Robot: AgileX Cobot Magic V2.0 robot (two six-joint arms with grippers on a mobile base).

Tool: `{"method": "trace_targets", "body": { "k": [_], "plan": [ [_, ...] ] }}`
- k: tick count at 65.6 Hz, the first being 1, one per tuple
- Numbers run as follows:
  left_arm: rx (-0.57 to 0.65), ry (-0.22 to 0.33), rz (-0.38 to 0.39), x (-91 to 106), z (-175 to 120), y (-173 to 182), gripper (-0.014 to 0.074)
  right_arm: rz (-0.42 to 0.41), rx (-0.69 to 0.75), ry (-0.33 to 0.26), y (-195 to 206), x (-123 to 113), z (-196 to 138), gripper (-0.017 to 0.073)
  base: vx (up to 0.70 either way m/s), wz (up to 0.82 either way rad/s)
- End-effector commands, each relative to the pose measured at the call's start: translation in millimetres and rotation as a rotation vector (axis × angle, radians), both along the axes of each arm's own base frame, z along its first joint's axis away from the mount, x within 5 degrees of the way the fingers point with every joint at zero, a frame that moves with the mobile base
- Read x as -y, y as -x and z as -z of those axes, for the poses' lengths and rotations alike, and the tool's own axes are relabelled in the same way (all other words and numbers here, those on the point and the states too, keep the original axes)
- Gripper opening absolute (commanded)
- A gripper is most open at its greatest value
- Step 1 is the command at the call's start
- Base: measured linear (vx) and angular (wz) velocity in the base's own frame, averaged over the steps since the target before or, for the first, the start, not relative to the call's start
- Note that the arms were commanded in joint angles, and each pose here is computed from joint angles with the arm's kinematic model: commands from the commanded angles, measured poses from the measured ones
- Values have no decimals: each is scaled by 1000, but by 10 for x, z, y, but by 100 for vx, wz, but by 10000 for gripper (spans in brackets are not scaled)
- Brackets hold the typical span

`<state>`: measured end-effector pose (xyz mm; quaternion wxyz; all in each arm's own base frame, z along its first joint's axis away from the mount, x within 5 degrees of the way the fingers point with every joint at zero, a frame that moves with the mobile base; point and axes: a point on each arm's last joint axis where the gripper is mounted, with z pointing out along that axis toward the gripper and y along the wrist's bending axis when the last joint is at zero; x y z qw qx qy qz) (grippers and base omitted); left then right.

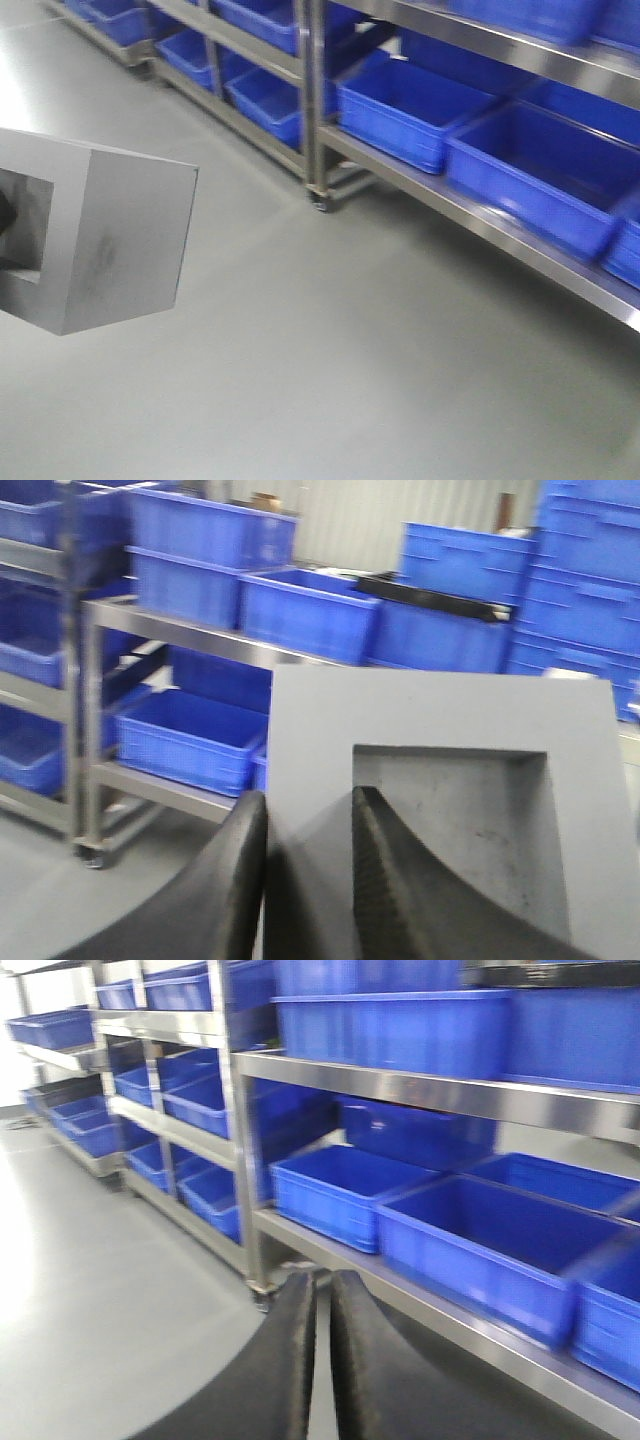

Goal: Sort gray base to blue bin
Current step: 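Hold the gray block in the left gripper while the base turns away, then drive down the aisle to the blue bin shelf, block held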

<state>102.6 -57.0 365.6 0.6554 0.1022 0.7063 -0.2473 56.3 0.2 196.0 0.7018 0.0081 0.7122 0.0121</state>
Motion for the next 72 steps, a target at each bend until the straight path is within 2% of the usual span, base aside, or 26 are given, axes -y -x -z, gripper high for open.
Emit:
{"method": "trace_targets", "body": {
  "k": [1, 45, 72],
  "plan": [
    [122, 80, 14, -3, -210, 33, 157, 3, 81, 13, 7, 1, -69, -4, 30, 54],
    [122, 80, 14, -3, -210, 33, 157, 3, 81, 13, 7, 1, -69, -4, 31, 61],
    [122, 80, 14, -3, -210, 33, 157, 3, 81, 13, 7, 1, -69, -4, 35, 34]
  ]
}}
